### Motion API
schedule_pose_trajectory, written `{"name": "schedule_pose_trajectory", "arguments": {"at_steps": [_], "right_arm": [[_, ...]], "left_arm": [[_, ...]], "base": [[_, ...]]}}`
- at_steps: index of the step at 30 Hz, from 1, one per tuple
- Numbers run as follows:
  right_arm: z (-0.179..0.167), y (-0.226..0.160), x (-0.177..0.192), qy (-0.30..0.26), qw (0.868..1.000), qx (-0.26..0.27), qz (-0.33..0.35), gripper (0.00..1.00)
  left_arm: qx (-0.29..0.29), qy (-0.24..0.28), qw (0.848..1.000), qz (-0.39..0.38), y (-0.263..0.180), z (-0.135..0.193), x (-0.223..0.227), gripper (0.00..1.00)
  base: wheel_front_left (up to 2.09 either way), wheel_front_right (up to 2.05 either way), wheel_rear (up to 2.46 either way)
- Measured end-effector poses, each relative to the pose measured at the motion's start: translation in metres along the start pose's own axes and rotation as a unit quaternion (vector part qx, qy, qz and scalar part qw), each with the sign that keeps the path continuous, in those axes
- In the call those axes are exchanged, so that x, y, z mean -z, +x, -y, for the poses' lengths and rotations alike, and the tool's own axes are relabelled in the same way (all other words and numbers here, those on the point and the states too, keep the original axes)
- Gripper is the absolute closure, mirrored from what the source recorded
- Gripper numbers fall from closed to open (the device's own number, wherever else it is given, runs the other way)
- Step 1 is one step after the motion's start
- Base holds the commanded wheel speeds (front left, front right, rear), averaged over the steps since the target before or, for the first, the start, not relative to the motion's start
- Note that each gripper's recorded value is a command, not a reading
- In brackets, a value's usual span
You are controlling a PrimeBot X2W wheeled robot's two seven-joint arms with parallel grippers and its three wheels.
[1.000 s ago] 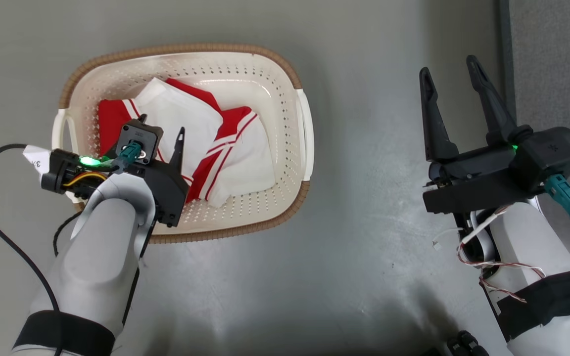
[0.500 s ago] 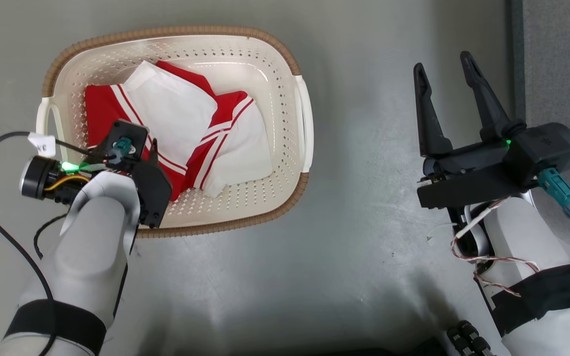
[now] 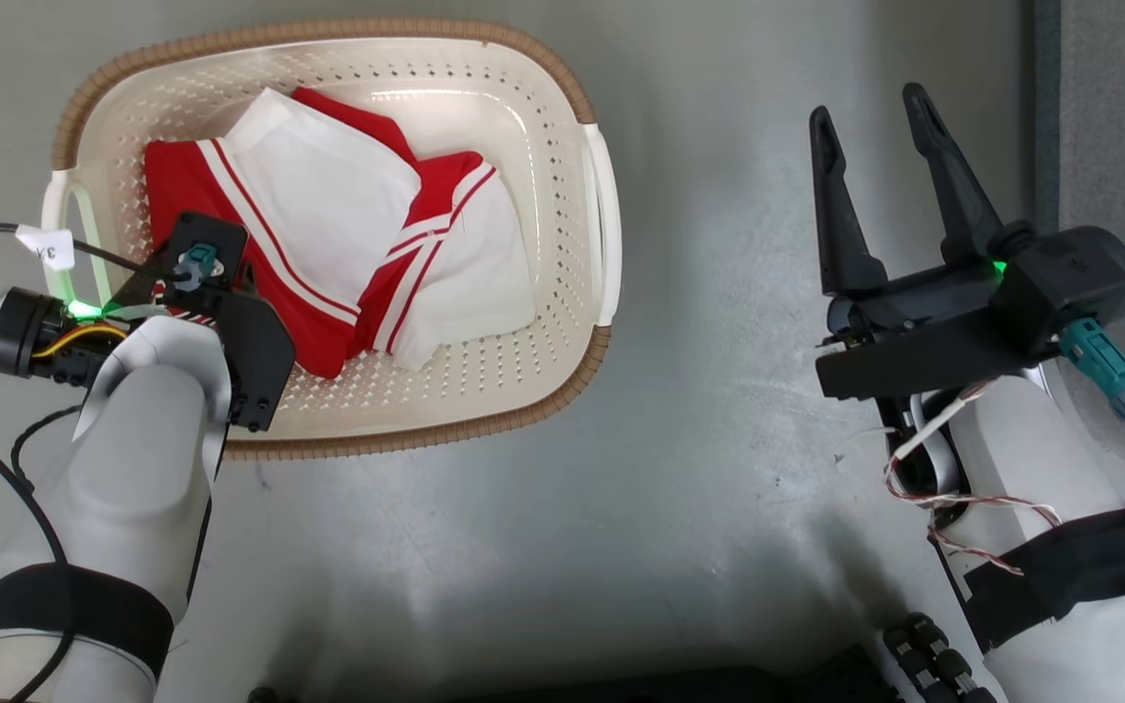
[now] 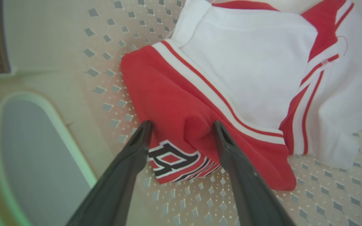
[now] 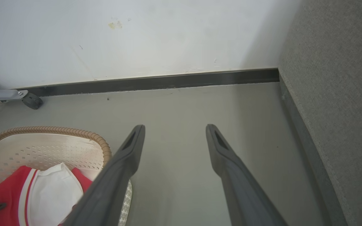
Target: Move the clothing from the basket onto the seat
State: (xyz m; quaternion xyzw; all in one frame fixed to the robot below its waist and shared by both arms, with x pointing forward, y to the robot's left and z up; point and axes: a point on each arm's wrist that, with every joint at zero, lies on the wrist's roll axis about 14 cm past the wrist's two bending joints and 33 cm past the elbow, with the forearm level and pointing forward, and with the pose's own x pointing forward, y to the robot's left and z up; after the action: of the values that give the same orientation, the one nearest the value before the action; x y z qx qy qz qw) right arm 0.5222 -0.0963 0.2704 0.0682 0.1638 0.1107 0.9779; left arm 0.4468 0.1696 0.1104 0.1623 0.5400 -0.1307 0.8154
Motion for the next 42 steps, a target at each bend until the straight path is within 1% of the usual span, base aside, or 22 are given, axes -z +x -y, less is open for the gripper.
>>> {"name": "schedule_pose_trajectory", "arguments": {"at_steps": [5,6,7,8,13,19,20,22,27,30,35,38,42], "right_arm": [[0.000,0.001,0.007,0.001,1.000,-0.001,-0.008,0.00],[-0.001,0.001,0.008,0.002,1.000,-0.001,-0.009,0.00],[-0.001,0.001,0.009,0.002,1.000,-0.001,-0.010,0.00],[0.000,0.001,0.008,0.002,1.000,-0.001,-0.010,0.00],[0.003,0.004,0.002,0.000,1.000,0.003,-0.004,0.00],[0.004,0.003,-0.007,-0.001,1.000,0.007,0.001,0.00],[0.004,0.002,-0.009,-0.001,1.000,0.007,0.003,0.00],[0.003,0.001,-0.016,-0.002,1.000,0.006,0.007,0.00],[0.005,-0.002,-0.035,-0.002,1.000,0.012,0.021,0.00],[0.004,-0.005,-0.048,-0.001,0.999,0.011,0.031,0.00],[-0.001,-0.013,-0.070,-0.006,0.999,0.006,0.048,0.00],[-0.002,-0.020,-0.080,-0.008,0.998,0.006,0.054,0.00],[-0.001,-0.032,-0.089,-0.009,0.998,0.010,0.057,0.00]], "left_arm": [[0.008,-0.002,1.000,-0.005,0.004,0.008,0.005,0.00],[0.010,-0.003,1.000,-0.004,0.004,0.010,0.005,0.22],[0.013,-0.004,1.000,-0.002,0.004,0.011,0.005,0.56],[0.015,-0.005,1.000,0.000,0.004,0.012,0.005,1.00],[0.016,-0.033,0.999,0.024,0.001,0.013,-0.004,1.00],[0.018,-0.053,0.996,0.064,-0.010,0.009,-0.022,1.00],[0.022,-0.063,0.995,0.074,-0.012,0.009,-0.027,1.00],[0.023,-0.101,0.990,0.099,-0.019,0.011,-0.040,1.00],[0.040,-0.113,0.981,0.155,-0.039,0.023,-0.071,1.00],[0.042,-0.117,0.977,0.175,-0.053,0.023,-0.083,1.00],[0.037,-0.136,0.969,0.202,-0.078,0.018,-0.094,1.00],[0.035,-0.139,0.966,0.217,-0.093,0.019,-0.099,1.00],[0.035,-0.160,0.960,0.227,-0.112,0.020,-0.096,1.00]], "base": [[0.00,0.00,0.00],[0.00,0.00,0.00],[0.00,0.00,0.00],[0.00,0.00,0.00],[0.00,0.00,0.00],[0.00,0.00,0.00],[0.00,0.00,0.00],[0.00,0.00,0.00],[0.00,0.00,0.00],[0.00,0.00,0.00],[0.00,0.00,0.00],[0.00,0.00,0.00],[0.00,0.00,0.00]]}}
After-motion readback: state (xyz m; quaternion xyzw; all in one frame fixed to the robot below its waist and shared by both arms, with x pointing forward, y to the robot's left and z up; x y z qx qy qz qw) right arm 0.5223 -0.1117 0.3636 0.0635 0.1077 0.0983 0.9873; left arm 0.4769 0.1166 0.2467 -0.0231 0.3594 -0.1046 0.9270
